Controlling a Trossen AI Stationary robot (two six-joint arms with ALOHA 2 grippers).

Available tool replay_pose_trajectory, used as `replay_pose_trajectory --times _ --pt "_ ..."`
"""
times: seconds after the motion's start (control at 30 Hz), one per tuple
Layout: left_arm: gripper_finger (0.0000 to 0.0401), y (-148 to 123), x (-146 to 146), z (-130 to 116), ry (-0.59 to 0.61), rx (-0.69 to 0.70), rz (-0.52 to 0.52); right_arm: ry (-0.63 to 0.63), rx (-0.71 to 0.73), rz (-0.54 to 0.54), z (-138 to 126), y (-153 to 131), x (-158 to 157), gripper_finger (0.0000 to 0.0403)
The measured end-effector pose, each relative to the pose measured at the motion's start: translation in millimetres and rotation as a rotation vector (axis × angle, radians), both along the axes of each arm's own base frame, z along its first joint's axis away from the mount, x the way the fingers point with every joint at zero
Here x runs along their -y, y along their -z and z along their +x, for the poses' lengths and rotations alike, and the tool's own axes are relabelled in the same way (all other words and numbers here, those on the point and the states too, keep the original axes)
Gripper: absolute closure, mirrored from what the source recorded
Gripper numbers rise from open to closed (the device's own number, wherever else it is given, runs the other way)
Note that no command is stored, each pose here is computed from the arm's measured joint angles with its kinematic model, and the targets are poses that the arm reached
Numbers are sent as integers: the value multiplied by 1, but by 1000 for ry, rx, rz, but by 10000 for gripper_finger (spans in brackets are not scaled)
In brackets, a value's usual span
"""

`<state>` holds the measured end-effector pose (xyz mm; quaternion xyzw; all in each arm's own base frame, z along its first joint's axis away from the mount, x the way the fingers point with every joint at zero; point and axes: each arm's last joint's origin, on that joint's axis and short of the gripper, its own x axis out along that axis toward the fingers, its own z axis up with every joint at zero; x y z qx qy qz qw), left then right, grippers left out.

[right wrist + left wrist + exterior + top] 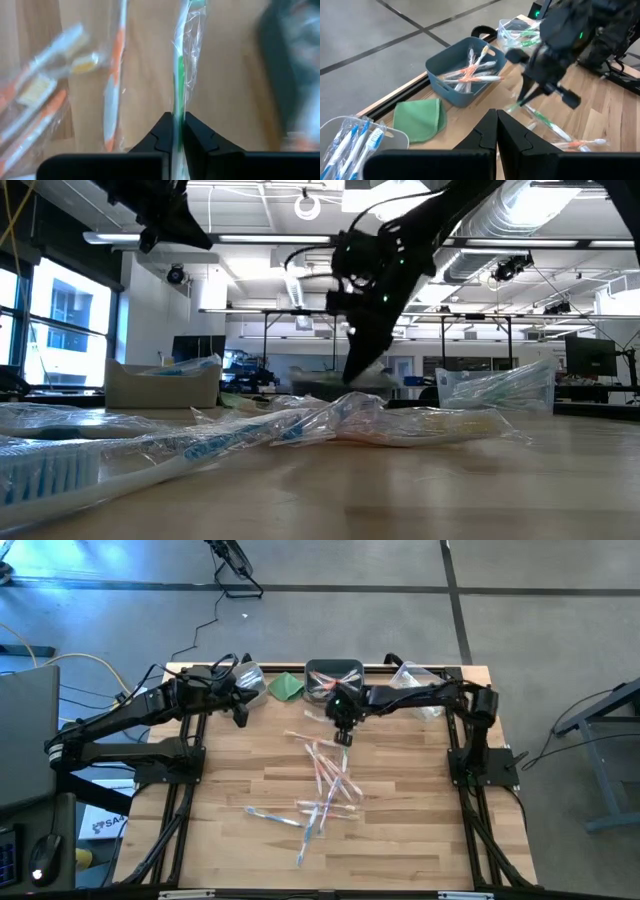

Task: Pick & Place Toothbrushes
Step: Put the left green toothbrush into the transparent bin

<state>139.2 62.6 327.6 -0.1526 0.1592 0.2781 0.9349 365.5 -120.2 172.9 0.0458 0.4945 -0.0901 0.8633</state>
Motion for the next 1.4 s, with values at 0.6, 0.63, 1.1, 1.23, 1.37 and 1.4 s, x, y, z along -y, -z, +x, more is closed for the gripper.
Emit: replay_pose_trajectory --times 0.6,0.63,1.1,1.23,1.37,1.4 --pt "401 -3 0 1 10 16 32 352 8 -156 -102 -116 33 388" --pt "401 -3 0 1 11 14 36 370 -26 -156 -109 -117 34 388" --pt "401 -3 0 1 23 -3 61 559 -510 2 -186 -106 57 388" --pt "401 -3 0 1 24 -2 60 592 -554 48 -197 -106 61 388" --pt "401 -3 0 1 24 -2 60 600 -514 129 -201 -105 64 388" --pt "401 -3 0 1 24 -2 60 606 -509 137 -202 -105 65 388"
